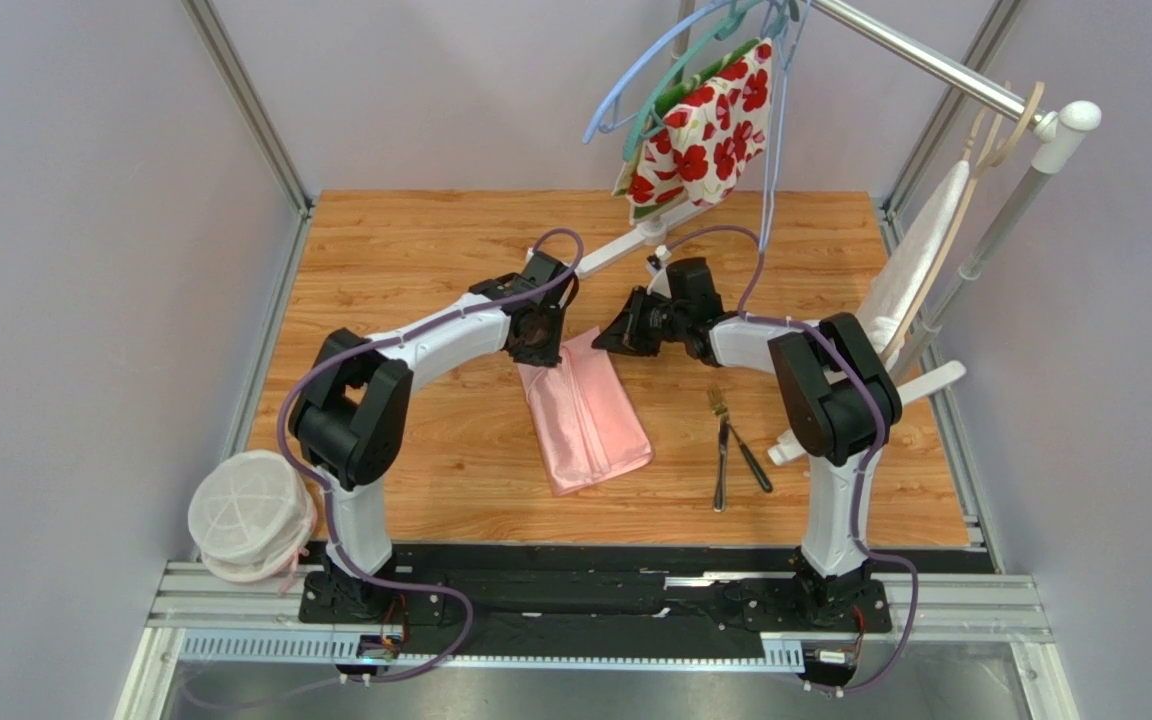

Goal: Fold the napkin into a case and place the utensils inside
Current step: Pick up the 2/3-rectangle-folded napkin from the folded-napkin.

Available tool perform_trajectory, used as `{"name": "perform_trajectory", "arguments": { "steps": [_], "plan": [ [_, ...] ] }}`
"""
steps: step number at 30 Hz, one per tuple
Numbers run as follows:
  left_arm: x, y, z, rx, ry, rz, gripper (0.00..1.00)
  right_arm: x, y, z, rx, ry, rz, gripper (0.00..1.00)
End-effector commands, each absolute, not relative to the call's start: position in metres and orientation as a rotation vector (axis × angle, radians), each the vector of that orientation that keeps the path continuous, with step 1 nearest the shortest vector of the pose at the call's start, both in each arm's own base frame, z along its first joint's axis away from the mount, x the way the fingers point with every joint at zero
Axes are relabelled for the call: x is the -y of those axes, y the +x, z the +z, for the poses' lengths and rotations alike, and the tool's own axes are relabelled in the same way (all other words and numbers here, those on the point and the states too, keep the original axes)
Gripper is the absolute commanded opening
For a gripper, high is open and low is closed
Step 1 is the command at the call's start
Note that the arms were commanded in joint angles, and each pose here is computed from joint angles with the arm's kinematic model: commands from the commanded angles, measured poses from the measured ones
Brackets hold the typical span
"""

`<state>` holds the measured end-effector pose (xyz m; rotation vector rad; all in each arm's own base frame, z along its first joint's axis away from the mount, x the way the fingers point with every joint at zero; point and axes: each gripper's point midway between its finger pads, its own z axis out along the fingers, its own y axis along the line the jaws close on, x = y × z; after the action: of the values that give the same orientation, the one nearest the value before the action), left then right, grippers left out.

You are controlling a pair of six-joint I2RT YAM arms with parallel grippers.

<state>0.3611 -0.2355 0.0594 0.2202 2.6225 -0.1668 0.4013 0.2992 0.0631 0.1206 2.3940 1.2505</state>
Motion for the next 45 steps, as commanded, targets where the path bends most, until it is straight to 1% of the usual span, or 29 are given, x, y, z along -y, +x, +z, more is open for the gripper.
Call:
{"name": "perform_trajectory", "arguments": {
  "steps": [1, 8, 14, 18, 21, 24, 25, 29, 32, 35, 37, 41, 45],
  "plan": [
    [0.235, 0.37, 0.073, -2.581, 0.301, -0.074, 0.32, -0.31, 0.41, 0.099, -2.307, 0.05, 1.303, 0.0],
    [0.229, 0.369, 0.053, -2.616, 0.313, 0.025, 0.33, -0.311, 0.408, 0.097, -2.316, 0.036, 1.313, 0.0],
    [0.223, 0.374, 0.051, -2.592, 0.297, 0.079, 0.33, -0.311, 0.406, 0.096, -2.321, 0.022, 1.317, 0.0],
    [0.225, 0.374, 0.045, -2.601, 0.301, 0.067, 0.27, -0.312, 0.406, 0.097, -2.323, 0.013, 1.318, 0.0],
    [0.231, 0.371, 0.046, -2.612, 0.292, 0.022, 0.27, -0.312, 0.407, 0.094, -2.334, 0.007, 1.306, 0.0],
    [0.232, 0.364, 0.057, -2.59, 0.263, -0.046, 0.29, -0.313, 0.407, 0.094, -2.335, 0.0, 1.31, 0.0],
    [0.234, 0.363, 0.072, -2.557, 0.252, -0.086, 0.29, -0.312, 0.406, 0.093, -2.337, -0.001, 1.307, 0.0],
    [0.234, 0.357, 0.092, -2.532, 0.205, -0.204, 0.29, -0.312, 0.406, 0.092, -2.342, -0.007, 1.306, 0.0],
    [0.223, 0.353, 0.093, -2.567, 0.146, -0.236, 0.31, -0.311, 0.406, 0.092, -2.345, -0.009, 1.302, 0.0],
    [0.216, 0.35, 0.09, -2.57, 0.139, -0.231, 0.31, -0.312, 0.405, 0.092, -2.346, -0.014, 1.308, 0.0],
    [0.212, 0.349, 0.083, -2.587, 0.134, -0.218, 0.29, -0.313, 0.404, 0.092, -2.346, -0.016, 1.311, 0.0],
    [0.209, 0.357, 0.076, -2.592, 0.088, -0.222, 0.19, -0.312, 0.404, 0.093, -2.345, -0.02, 1.311, 0.0],
    [0.205, 0.366, 0.068, -2.585, 0.055, -0.206, 0.16, -0.312, 0.403, 0.091, -2.348, -0.019, 1.311, 0.0]
  ]
}}
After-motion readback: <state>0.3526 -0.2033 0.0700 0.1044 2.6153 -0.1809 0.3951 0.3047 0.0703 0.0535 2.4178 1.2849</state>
